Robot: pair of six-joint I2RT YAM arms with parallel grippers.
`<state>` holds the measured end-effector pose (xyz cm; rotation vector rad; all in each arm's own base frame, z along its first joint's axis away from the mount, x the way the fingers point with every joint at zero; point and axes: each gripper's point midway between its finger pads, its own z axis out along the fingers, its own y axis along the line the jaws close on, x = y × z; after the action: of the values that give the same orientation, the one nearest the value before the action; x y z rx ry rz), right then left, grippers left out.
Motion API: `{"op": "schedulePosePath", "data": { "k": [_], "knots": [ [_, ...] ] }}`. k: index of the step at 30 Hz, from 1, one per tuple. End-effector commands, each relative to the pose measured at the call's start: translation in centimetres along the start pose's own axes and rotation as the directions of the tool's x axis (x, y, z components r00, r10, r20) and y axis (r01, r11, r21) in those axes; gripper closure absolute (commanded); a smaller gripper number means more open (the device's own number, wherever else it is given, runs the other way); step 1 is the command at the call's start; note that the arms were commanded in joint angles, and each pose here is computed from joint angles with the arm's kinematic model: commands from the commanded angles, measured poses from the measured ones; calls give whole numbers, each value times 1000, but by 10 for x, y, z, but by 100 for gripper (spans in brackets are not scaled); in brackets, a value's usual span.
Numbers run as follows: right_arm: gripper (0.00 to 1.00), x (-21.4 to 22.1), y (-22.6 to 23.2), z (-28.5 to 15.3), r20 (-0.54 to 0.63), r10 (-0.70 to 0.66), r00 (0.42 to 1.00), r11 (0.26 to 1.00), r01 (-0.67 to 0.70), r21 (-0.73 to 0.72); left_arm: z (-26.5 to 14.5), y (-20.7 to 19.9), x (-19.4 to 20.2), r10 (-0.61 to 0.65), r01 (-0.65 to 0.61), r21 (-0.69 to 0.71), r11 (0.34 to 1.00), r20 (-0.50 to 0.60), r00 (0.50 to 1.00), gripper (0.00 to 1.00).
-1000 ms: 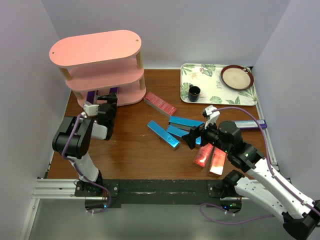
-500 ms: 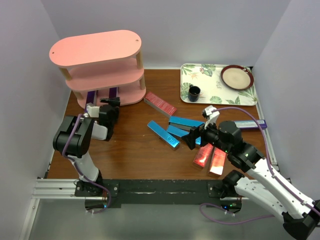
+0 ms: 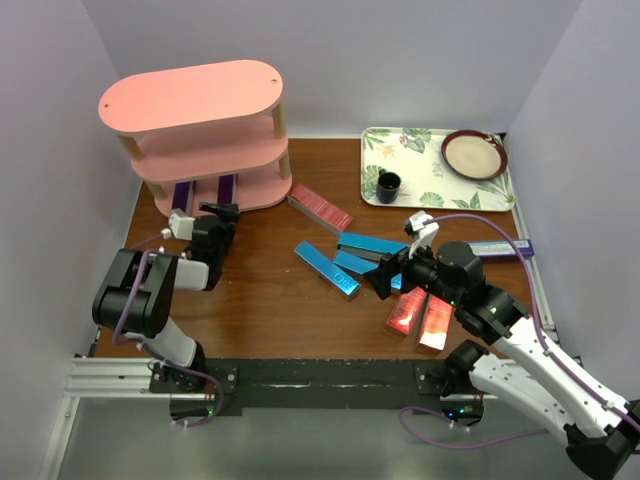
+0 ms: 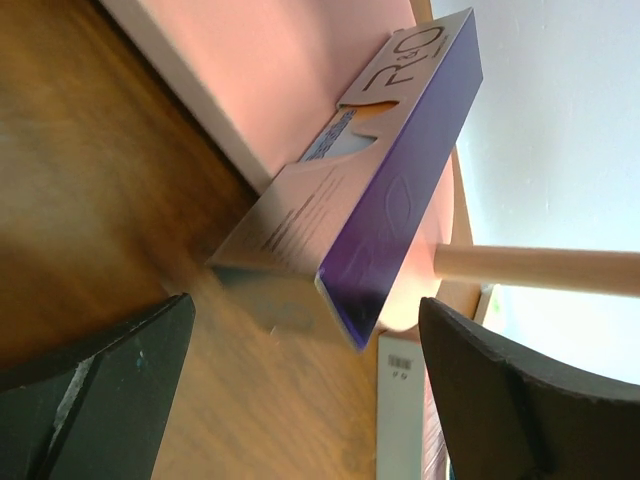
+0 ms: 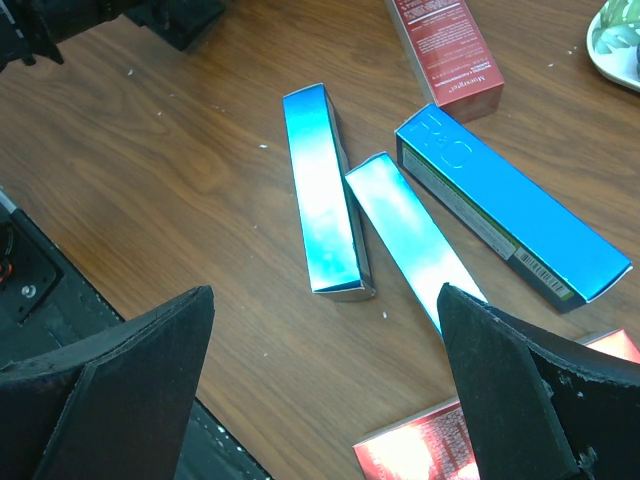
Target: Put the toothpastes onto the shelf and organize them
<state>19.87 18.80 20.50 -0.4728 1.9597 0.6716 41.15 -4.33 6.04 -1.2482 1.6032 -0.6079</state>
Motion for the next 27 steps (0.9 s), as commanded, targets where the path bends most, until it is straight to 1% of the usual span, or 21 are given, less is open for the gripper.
{"op": "schedulePosePath", "data": {
  "k": [1,2,3,5,6,7,8,9,10,11,12,14,16,17,18,20,21,23,24,26,27],
  "knots": [
    [1,0,3,0,2,-10,1000,1000,10,-18,-21,10,-9,94,-94,6,996,16,995,0],
    [1,-1,3,0,2,-12,1000,1000,12,-20,-27,4,-13,102,-102,26,994,21,995,0],
    [2,0,3,0,-1,-12,1000,1000,12,-19,-32,13,-10,143,-143,-2,990,-5,990,0],
    [1,-1,3,0,0,-12,1000,1000,12,-16,-43,6,-12,186,-186,22,982,-18,982,0],
    [1,-1,2,1,-2,-13,1000,1000,13,-11,-48,12,-8,251,-251,10,968,-55,966,0],
    [1,-2,1,1,0,-13,1000,1000,13,-8,-53,12,-7,284,-284,13,959,-67,956,0],
    [1,-3,0,0,0,-13,1000,1000,13,-2,-60,1,-13,308,-306,44,951,-55,950,0],
    [1,-3,-2,0,-1,-13,1000,1000,13,12,-66,7,-11,382,-380,36,924,-87,920,0],
    [1,-4,-2,0,1,-14,1000,1000,14,15,-71,5,-12,417,-414,47,909,-92,904,0],
    [1,-4,-3,1,-3,-12,1000,1000,12,18,-79,-13,-20,439,-434,82,897,-65,896,0],
    [1,-4,-2,0,-3,-14,1000,1000,14,17,-85,-6,-19,501,-497,69,865,-99,860,0],
    [1,-7,-3,0,-4,-14,1000,1000,14,25,-100,-22,-29,543,-536,96,839,-83,836,0],
    [1,-10,-4,-2,1,-14,1000,999,14,36,-111,-33,-38,601,-593,114,797,-55,797,0],
    [1,-10,-5,-3,1,-12,1000,999,12,42,-120,-54,-49,610,-603,143,785,-4,793,0],
    [1,-12,-5,-4,5,-13,1000,999,12,43,-126,-46,-53,661,-655,113,747,-19,750,0],
    [1,-13,-9,-5,6,-9,1000,998,9,66,-140,-63,-66,700,-697,120,707,17,714,0],
    [2,-14,-9,-6,10,-1,1000,998,0,70,-144,-66,-69,750,-746,133,652,26,660,0],
    [1,-16,-16,-7,19,7,1000,994,-9,112,-155,-80,-72,795,-787,179,590,40,605,0],
    [1,-18,-17,-8,21,11,1000,992,-13,122,-159,-83,-73,836,-826,199,527,55,546,0],
    [1,-15,-25,-4,-4,22,1000,985,-21,172,-171,-94,-68,868,-848,278,452,85,490,0],
    [1,-18,-28,-3,-11,33,999,979,-30,199,-174,-96,-67,891,-870,300,392,112,440,0]
  ]
}}
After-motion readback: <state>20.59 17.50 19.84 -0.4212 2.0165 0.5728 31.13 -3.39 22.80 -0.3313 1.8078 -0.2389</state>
